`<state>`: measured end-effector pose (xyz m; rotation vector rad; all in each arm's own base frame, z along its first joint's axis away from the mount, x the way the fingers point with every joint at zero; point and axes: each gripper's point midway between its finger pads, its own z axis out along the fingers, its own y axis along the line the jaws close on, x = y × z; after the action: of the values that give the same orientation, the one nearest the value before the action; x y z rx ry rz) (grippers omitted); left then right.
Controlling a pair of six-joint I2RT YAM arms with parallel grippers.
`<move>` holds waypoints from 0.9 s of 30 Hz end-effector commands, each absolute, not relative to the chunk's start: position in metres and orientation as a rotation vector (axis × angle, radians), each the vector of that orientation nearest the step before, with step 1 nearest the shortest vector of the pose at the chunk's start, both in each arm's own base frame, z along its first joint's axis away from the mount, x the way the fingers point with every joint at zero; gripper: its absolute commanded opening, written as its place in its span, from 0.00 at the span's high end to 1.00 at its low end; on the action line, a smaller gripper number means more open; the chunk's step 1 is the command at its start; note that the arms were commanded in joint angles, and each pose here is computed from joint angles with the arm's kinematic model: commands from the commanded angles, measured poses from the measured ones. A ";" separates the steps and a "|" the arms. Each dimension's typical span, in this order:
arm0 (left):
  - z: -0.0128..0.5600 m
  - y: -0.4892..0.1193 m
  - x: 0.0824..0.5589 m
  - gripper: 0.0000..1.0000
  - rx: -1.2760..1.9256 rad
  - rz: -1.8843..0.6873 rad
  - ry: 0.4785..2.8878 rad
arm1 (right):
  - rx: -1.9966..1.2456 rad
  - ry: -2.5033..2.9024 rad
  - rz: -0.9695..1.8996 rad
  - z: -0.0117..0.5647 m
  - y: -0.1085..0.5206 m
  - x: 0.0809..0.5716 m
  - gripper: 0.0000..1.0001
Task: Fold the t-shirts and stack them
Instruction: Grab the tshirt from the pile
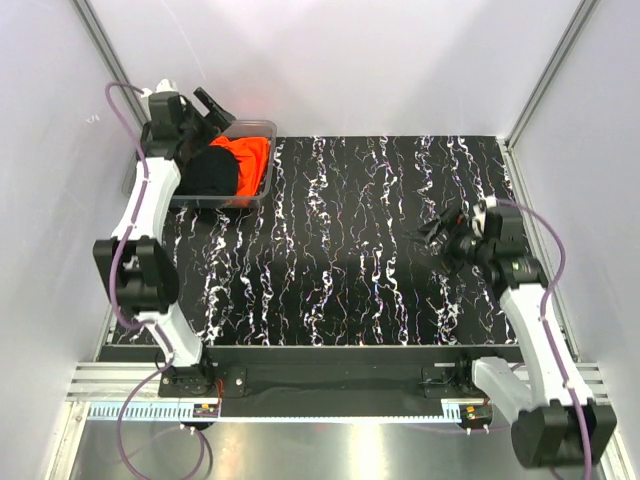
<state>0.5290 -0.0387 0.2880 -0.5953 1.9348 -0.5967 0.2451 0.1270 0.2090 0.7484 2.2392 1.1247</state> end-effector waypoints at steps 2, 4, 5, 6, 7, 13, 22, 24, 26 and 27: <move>0.234 0.011 0.542 0.05 -0.700 -0.257 2.082 | 0.558 2.290 0.872 0.212 0.104 0.269 0.03; 0.201 0.016 0.546 0.09 -0.750 -0.209 2.164 | 0.567 2.306 0.808 0.209 0.095 0.275 0.02; 0.191 0.015 0.548 0.12 -0.769 -0.211 2.185 | 0.548 2.307 0.780 0.210 0.092 0.280 0.02; 0.180 0.013 0.550 0.14 -0.777 -0.217 2.209 | 0.548 2.308 0.758 0.209 0.089 0.281 0.01; 0.163 0.012 0.552 0.15 -0.797 -0.223 2.241 | 0.550 2.305 0.729 0.210 0.086 0.285 0.01; 0.112 0.018 0.553 0.17 -0.906 -0.157 2.311 | 0.561 2.305 0.618 0.207 0.066 0.299 0.00; 0.136 0.013 0.578 0.91 -0.873 -0.216 2.259 | 0.585 2.307 0.582 0.205 0.058 0.306 0.00; 0.173 0.013 0.581 1.00 -0.855 -0.235 2.189 | 0.589 2.311 0.597 0.204 0.060 0.305 0.01; 0.199 0.013 0.581 1.00 -0.845 -0.255 2.138 | 0.590 2.310 0.604 0.204 0.061 0.303 0.00; 0.233 0.011 0.581 1.00 -0.818 -0.277 2.076 | 0.589 2.314 0.612 0.203 0.063 0.302 0.00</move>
<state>0.5679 0.0087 0.1135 -0.8931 2.3295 -0.2124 0.2983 0.0646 0.1895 0.6185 2.3504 0.6204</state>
